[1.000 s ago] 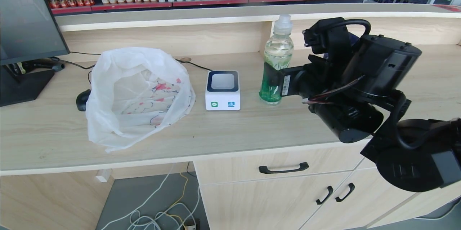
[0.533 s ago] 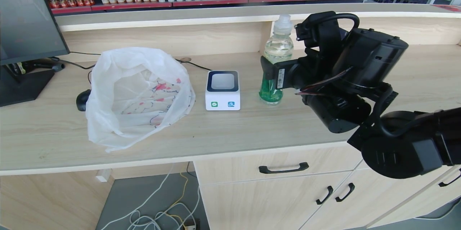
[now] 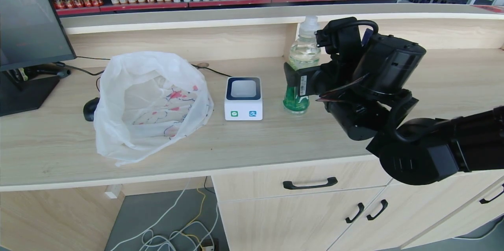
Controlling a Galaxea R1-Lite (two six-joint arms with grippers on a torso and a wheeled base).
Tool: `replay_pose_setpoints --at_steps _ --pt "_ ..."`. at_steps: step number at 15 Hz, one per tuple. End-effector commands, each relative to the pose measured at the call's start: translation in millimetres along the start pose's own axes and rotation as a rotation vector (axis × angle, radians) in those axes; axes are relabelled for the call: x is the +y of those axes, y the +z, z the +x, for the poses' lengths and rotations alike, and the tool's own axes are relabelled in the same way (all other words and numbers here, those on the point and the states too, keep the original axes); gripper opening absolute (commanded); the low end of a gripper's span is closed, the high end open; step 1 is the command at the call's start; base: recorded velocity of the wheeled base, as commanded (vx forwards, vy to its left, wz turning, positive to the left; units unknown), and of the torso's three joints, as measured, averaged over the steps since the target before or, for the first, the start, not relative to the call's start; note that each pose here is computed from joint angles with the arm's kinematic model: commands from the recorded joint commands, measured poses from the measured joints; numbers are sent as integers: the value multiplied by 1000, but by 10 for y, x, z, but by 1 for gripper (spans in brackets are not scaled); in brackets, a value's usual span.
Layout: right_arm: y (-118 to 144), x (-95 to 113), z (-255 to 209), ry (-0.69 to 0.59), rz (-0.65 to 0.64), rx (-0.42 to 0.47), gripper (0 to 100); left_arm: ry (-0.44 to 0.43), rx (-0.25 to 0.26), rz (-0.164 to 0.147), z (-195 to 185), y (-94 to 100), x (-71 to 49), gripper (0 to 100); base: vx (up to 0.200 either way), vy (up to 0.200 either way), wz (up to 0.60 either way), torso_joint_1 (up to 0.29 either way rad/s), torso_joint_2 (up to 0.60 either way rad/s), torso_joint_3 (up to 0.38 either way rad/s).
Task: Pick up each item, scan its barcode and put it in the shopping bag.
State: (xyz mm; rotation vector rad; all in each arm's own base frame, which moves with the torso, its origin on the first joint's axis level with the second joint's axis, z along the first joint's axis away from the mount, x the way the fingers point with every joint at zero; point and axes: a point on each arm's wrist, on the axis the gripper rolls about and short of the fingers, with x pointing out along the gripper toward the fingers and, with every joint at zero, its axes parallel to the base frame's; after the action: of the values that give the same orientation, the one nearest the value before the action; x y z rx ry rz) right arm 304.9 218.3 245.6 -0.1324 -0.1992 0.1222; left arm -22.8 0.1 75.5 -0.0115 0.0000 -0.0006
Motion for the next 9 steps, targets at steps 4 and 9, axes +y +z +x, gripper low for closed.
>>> replay_pose_setpoints --at_steps 4,9 --pt "-80 -108 86 -39 -5 16 100 1 0 -1 0 0 0 100 0 0 0 0 0 0" --pt "-173 -33 297 -52 58 7 100 1 0 -1 0 0 0 100 0 0 0 0 0 0"
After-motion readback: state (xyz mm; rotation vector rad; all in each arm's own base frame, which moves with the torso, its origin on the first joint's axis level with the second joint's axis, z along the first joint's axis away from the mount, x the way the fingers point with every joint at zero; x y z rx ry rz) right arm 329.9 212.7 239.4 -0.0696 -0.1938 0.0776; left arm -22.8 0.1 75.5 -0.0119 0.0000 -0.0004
